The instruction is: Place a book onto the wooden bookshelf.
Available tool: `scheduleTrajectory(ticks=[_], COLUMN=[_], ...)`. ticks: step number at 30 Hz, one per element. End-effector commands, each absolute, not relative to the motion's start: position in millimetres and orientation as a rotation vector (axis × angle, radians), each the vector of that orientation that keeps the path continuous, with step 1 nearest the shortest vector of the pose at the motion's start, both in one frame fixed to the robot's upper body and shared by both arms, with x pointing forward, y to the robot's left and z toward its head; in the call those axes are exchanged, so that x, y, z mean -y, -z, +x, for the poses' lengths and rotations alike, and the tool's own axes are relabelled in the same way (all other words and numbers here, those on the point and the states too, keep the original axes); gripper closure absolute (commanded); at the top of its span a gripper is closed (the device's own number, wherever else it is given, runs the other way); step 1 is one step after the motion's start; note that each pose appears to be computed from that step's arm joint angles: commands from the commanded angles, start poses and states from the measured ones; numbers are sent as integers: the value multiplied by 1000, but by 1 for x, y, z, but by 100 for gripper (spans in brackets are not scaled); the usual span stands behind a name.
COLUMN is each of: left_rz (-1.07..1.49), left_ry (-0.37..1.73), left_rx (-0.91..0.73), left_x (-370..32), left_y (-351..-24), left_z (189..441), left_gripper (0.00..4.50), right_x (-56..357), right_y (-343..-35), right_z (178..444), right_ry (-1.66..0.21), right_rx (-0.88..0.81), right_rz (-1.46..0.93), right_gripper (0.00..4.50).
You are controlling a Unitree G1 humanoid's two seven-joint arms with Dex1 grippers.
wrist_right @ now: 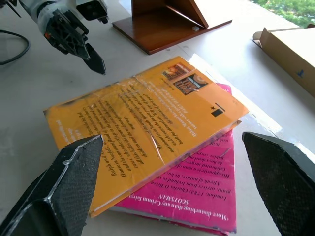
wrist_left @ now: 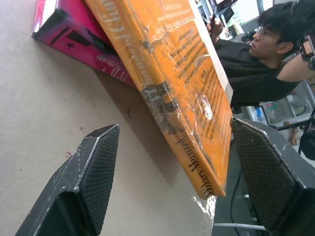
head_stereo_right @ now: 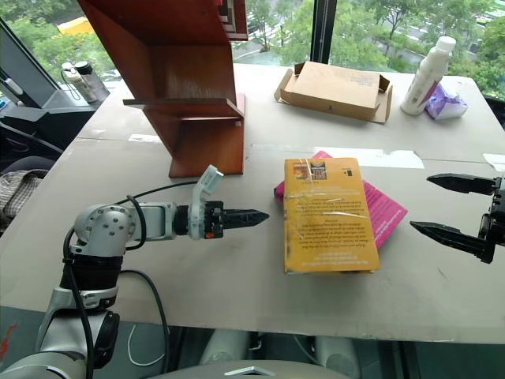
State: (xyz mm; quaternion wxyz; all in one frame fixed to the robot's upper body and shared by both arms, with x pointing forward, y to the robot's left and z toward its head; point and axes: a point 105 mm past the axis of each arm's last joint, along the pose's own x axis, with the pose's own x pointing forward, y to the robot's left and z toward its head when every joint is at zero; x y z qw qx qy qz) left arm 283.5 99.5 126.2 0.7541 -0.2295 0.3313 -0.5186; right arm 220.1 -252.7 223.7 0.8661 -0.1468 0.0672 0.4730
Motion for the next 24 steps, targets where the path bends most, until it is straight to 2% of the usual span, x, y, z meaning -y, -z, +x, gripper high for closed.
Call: scheduleTrajectory(ticks=[1,9,24], left_rz=[-544,-688,-742], left_ry=[1154,1162,1225], left_rx=[-707,-770,-895], left_x=[-98,-83,-27], left_y=[-137,-137,-94], left_z=[285,293,303], left_gripper=[78,78,78], right_x=[252,246,256], right_y=[-236,-255,-246], right_z=[220,223,199], right_ry=[-1064,-1179,-1096], right_rx=[-121,-48,-70], right_rz=[-321,-348,-328], right_gripper=[3,3,3])
